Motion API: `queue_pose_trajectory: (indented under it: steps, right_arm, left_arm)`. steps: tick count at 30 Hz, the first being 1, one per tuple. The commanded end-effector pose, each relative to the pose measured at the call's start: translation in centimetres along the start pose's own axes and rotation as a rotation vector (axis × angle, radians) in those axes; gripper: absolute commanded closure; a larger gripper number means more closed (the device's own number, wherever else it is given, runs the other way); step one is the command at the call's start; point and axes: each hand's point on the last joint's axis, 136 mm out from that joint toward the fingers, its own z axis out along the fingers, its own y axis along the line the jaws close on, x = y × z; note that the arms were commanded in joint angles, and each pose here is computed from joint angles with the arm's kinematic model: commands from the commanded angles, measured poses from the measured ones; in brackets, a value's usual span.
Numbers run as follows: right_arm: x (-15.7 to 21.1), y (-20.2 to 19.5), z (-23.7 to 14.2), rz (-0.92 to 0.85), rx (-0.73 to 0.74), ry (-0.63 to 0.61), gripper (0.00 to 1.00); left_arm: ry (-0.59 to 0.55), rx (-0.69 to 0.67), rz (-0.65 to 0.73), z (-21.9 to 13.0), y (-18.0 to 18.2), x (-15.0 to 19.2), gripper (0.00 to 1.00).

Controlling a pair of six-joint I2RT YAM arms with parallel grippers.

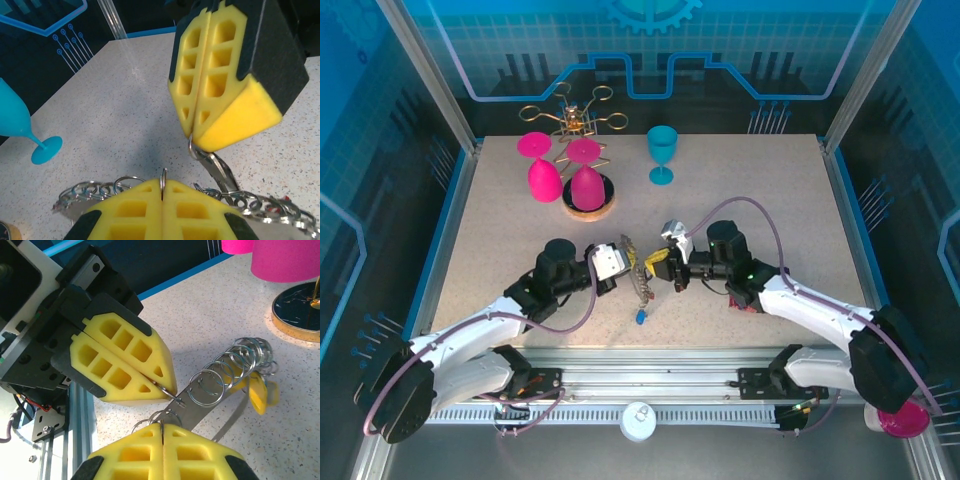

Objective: Put the keys on the keyring

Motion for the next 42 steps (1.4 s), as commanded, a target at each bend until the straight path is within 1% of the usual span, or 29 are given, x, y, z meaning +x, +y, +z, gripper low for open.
queue_pose_trajectory:
  steps: [1, 15, 25, 35, 42]
  right_arm:
    - [-1.9, 0.6, 0.2, -0.031, -0.026, -0.038, 1.00]
    - [-2.3, 0.6, 1.3, -0.013, -0.032, -0.054, 1.00]
    - [-1.7, -2.0, 1.5, 0.087, 0.087, -0.058, 1.00]
    - [-2.4, -2.1, 1.3, 0.152, 0.073, -0.108, 1.00]
    - [-2.4, -2.1, 1.3, 0.164, 0.071, -0.116, 1.00]
  left_arm:
    - [-0.087, 0.008, 0.009, -0.1, 0.2, -2.6, 1.00]
    - [-0.103, 0.027, 0.008, -0.2, -0.1, -2.9, 1.00]
    - [-0.115, 0.045, 0.011, -0.3, -0.5, -3.0, 1.00]
    - [-0.094, 0.043, 0.037, -0.2, -0.6, -2.4, 1.00]
    - [-0.088, 0.040, 0.049, -0.1, -0.6, -2.3, 1.00]
